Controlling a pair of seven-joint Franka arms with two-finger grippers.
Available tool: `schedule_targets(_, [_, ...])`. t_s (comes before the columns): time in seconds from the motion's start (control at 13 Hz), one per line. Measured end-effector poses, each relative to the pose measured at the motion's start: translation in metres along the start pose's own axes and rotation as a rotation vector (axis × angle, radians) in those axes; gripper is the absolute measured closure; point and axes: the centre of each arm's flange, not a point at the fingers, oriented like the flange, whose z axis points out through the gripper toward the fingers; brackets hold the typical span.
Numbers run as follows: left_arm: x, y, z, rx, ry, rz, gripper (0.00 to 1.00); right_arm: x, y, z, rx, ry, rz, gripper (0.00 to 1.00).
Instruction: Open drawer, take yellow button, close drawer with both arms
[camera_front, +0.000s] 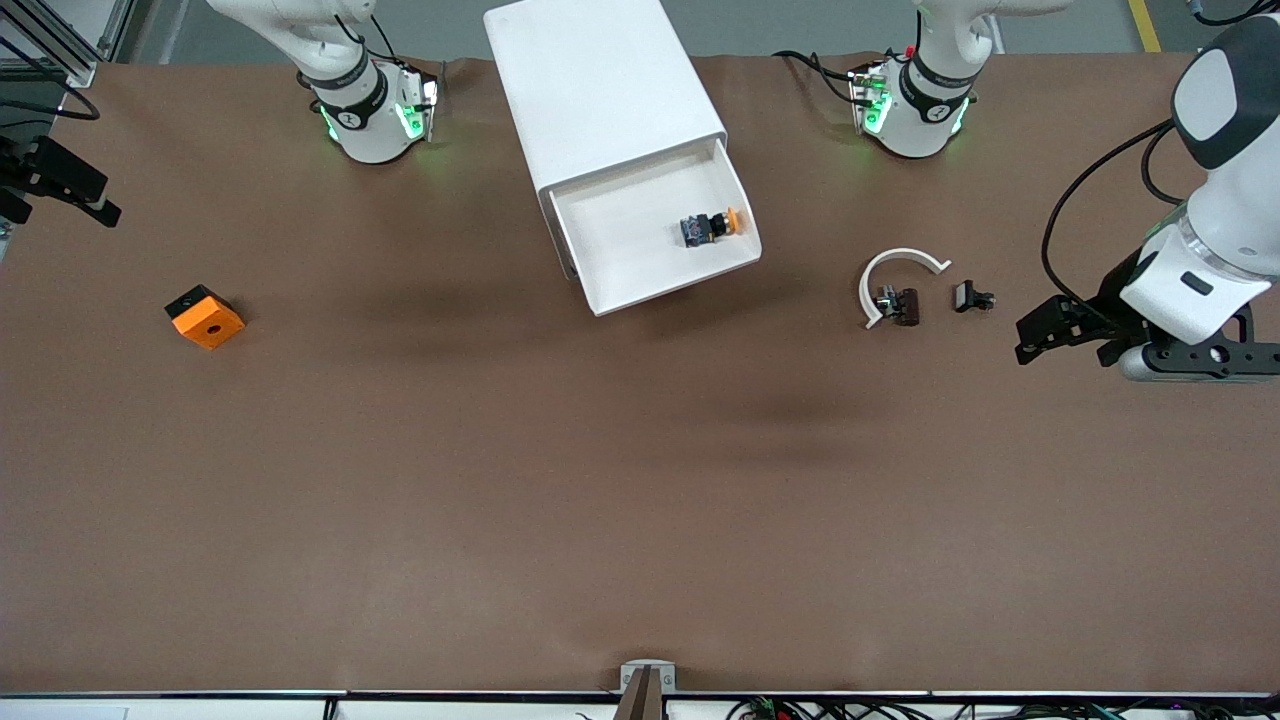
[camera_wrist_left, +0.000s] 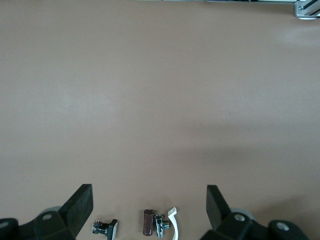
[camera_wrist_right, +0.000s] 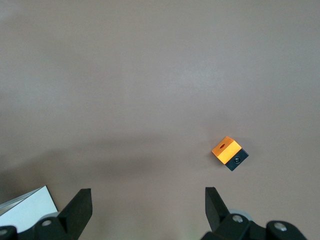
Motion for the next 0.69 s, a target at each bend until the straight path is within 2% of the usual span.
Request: schedule_targets(0.69, [0.0005,0.0052,-0.0035,0.001,0.008,-0.029,0.0,0.0,0.0,0.0001,0.0,0.0,0.0,0.0])
